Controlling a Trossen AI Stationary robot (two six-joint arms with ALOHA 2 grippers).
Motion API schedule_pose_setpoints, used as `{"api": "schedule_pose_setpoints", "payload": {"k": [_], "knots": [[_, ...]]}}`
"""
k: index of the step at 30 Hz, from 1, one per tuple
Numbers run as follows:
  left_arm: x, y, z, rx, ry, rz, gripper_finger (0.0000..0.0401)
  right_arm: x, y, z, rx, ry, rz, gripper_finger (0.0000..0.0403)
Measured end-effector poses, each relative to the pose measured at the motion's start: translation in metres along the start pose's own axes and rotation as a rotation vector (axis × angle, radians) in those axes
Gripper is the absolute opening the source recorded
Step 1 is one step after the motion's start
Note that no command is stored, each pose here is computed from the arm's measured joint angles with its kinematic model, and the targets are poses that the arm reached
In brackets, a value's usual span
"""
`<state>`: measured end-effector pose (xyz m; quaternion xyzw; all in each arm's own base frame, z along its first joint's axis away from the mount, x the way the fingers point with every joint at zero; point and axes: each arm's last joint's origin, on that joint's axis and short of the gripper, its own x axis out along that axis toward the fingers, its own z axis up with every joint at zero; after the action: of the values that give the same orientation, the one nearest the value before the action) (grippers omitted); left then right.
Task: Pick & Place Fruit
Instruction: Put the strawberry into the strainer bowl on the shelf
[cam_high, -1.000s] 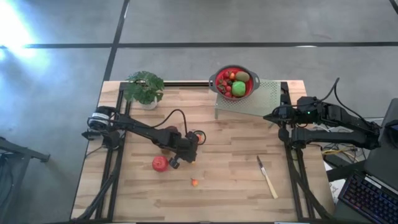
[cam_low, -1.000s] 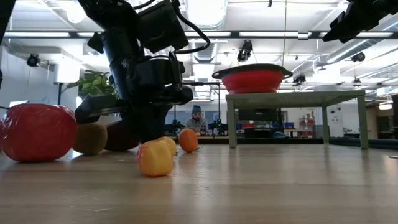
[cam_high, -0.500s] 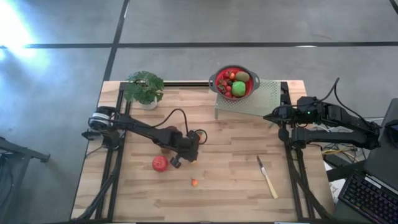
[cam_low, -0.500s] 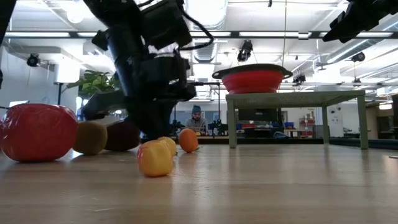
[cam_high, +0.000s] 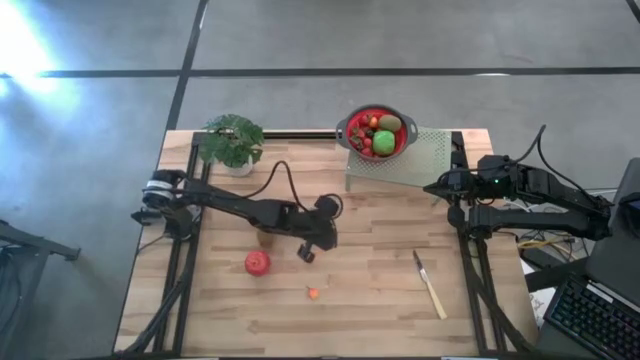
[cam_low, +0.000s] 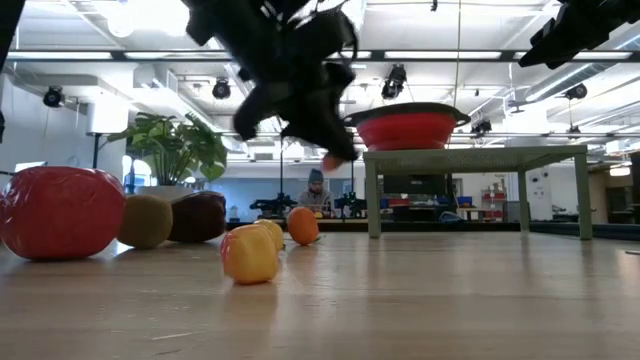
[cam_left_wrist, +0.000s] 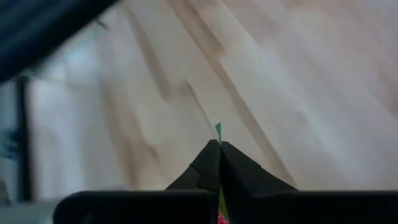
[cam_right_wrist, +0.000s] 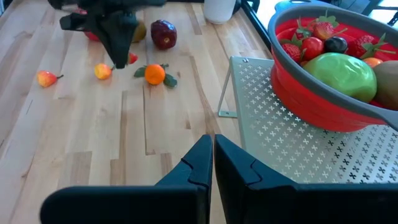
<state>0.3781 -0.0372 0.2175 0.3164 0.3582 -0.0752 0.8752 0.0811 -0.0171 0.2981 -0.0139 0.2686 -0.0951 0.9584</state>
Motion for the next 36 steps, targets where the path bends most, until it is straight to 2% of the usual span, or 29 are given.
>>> {"api": "schedule_pose_setpoints", "payload": {"k": [10, 17, 27, 36], "knots": [[-0.007, 0.047, 0.02, -0.042, -0.244, 0.237, 0.0006, 0.0, 0.0, 0.0, 0.0, 0.0, 0.0, 0.0013], [-0.016, 0.083, 0.023, -0.095, -0.328, 0.366, 0.0006, 0.0, 0.0, 0.0, 0.0, 0.0, 0.0, 0.0013], [-0.034, 0.134, 0.019, -0.14, -0.373, 0.479, 0.0009, 0.0, 0.0, 0.0, 0.0, 0.0, 0.0, 0.0013], [-0.038, 0.159, 0.001, -0.155, -0.375, 0.505, 0.0006, 0.0, 0.0, 0.0, 0.0, 0.0, 0.0, 0.0013]]}}
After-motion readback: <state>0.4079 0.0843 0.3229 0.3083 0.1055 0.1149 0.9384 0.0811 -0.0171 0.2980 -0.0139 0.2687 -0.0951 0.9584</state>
